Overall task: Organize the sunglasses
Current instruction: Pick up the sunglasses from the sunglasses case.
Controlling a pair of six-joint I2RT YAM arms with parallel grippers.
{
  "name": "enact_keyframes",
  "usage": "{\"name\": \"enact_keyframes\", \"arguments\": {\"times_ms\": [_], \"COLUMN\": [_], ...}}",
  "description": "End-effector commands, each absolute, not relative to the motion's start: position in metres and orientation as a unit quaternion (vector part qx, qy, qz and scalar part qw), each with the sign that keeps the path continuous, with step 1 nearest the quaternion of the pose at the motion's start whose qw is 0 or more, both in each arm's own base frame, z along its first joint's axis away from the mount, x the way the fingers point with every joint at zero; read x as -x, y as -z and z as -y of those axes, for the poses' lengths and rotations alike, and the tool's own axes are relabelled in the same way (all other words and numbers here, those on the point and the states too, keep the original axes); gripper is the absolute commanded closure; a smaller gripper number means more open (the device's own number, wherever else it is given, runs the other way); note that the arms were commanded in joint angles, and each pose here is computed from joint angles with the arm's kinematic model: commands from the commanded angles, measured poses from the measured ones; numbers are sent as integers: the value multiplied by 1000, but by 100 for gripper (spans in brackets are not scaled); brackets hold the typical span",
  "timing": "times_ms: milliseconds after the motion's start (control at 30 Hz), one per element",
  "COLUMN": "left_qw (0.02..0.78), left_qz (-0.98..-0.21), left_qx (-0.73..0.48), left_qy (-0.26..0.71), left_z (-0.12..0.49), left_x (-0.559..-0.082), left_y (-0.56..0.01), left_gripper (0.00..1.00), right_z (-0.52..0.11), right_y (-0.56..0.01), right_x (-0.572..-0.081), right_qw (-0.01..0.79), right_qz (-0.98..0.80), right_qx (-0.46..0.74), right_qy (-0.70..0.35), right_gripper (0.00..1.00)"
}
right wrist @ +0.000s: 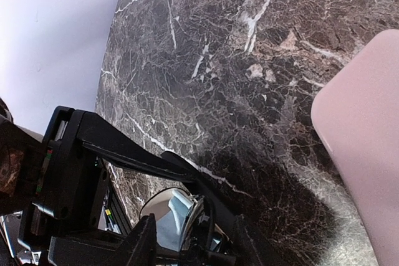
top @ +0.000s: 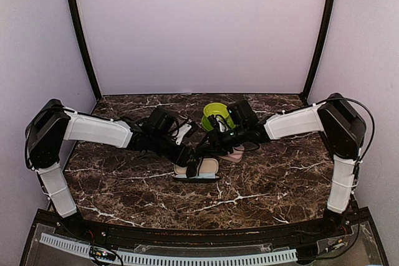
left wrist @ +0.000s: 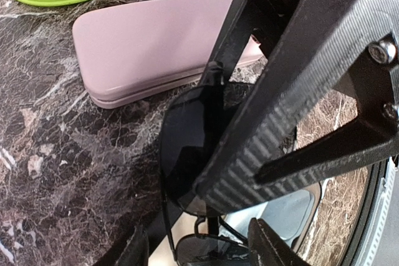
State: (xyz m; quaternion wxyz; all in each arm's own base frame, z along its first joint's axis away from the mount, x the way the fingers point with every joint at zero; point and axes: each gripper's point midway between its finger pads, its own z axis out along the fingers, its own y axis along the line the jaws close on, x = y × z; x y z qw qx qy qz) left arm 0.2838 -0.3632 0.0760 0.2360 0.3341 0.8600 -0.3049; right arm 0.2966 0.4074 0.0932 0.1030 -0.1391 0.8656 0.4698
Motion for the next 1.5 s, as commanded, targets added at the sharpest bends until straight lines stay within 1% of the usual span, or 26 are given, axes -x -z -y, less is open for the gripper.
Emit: {"name": "enact_keyframes", "arguments": {"times_ms": [0, 567, 1000, 1233, 1333, 1467], "left_qw": [239, 246, 274, 306, 308, 300], "left_qz": [-854, -854, -859, -839, -832, -833], "left_qx": [-341, -347, -337, -335, -338, -341], "left_qy": [312, 299, 273, 300, 313, 316], "left_z": [371, 371, 363, 367, 369, 367], "left_x": [-283, -281, -290, -289, -285, -280], "left_y": [-82, -90, -101, -134, -143, -141], "left_gripper": [44, 43, 42, 40, 38, 38], "right_z": [-420, -418, -417, -413, -412, -411], "right_y": [-106, -124, -154, -163, -166, -164], "right_x": [-300, -301, -303, -302, -301, -300], "right_qw": [115, 136, 163, 177, 180, 178], "right_qz": [-851, -848, -834, -830, -829, -829], "right_qx": [154, 155, 159, 154, 152, 151], "right_qy": [-488, -489, -503, -505, -507, -509], "right_gripper": [60, 74, 78, 79, 79, 79]}}
